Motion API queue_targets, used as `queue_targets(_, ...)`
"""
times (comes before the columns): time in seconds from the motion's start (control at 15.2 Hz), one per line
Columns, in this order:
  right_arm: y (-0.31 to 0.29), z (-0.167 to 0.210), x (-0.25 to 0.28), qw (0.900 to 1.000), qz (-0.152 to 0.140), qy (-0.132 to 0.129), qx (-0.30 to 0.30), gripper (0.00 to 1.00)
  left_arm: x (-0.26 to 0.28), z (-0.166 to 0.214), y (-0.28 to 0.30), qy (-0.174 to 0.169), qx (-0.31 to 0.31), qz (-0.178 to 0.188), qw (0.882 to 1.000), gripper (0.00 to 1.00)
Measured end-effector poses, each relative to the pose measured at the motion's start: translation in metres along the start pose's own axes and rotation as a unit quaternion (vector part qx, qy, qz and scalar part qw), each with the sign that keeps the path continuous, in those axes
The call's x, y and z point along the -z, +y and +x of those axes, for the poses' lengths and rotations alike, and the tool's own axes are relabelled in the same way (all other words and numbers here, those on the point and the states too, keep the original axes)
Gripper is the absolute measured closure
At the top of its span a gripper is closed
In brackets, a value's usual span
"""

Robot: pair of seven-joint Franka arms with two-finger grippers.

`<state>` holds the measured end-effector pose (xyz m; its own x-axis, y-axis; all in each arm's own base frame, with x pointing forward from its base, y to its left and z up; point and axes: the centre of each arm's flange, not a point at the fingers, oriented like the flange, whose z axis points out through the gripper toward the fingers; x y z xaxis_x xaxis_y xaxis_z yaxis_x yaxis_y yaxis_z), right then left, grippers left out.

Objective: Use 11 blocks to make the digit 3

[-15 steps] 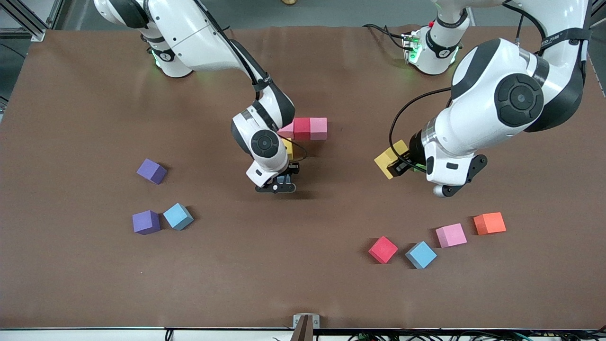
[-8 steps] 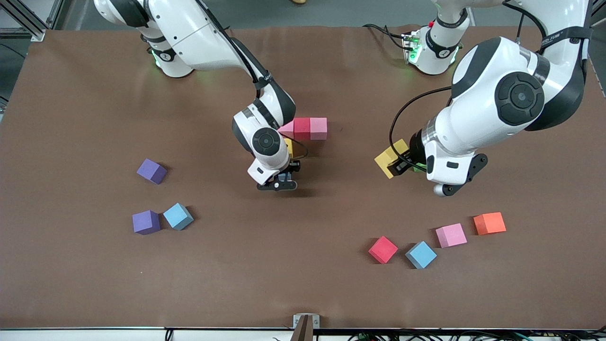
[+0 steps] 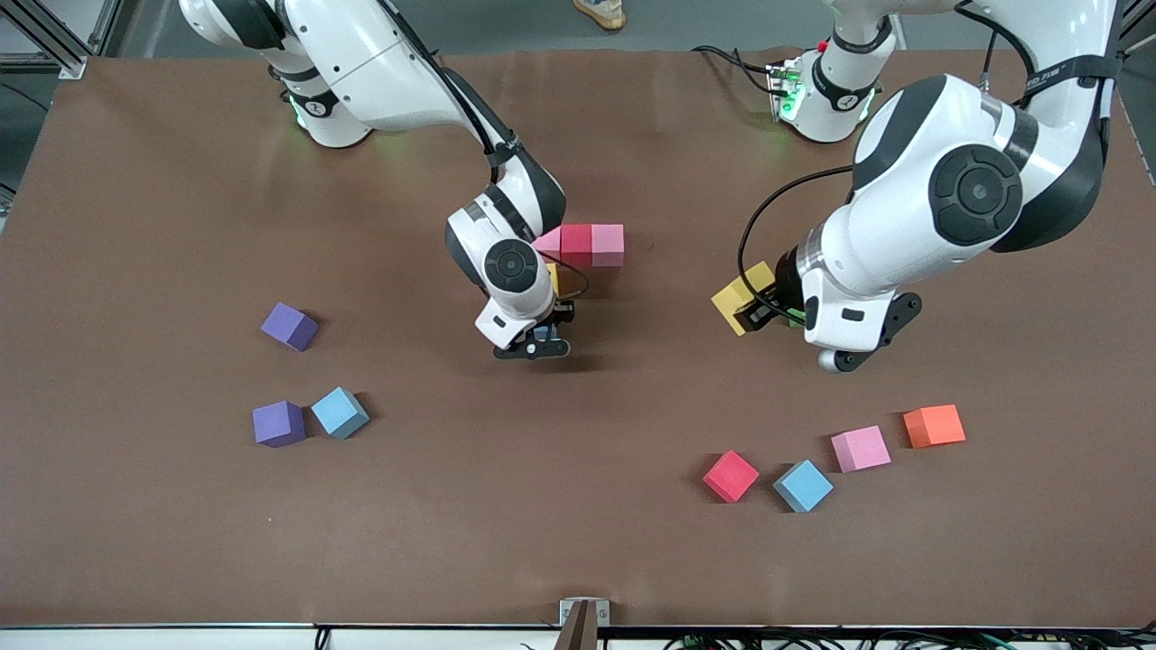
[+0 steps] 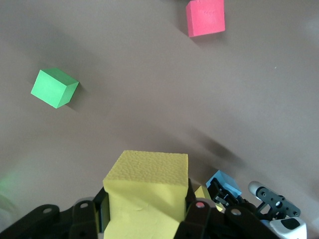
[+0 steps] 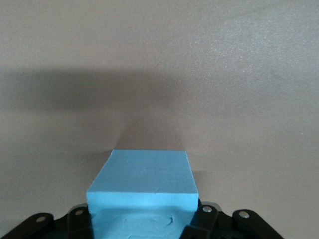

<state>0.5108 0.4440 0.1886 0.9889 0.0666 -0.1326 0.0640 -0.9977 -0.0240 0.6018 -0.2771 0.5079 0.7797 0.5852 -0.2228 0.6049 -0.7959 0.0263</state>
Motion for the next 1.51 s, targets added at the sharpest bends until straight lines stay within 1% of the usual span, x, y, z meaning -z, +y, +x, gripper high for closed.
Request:
queue_targets(0.2,0.0,-0.001,0.0,1.0,-0.001,-0.001,0.019,0.38,-0.019,-0.011,0.011,-0.01,-0.012,0.012,1.0,0.44)
queue_targets(0.46,-0.001,-0.003,0.0,1.0,-0.001,-0.002,0.026,0.38,-0.04,-0.031,0.028,-0.017,-0.02,0.021,0.999,0.44)
queue_targets(0.79,-0.003,-0.005,-0.001,1.0,-0.003,-0.003,0.029,0.38,-0.047,-0.047,0.039,-0.015,-0.027,0.016,0.999,0.44)
queue_targets(1.18,-0.006,-0.009,-0.002,0.999,-0.006,-0.008,0.033,0.38,-0.058,-0.068,0.049,-0.01,-0.041,0.026,0.999,0.44)
queue_targets(1.51,-0.008,-0.012,-0.002,0.999,-0.008,-0.012,0.035,0.38,-0.06,-0.072,0.051,-0.007,-0.039,0.029,0.999,0.44)
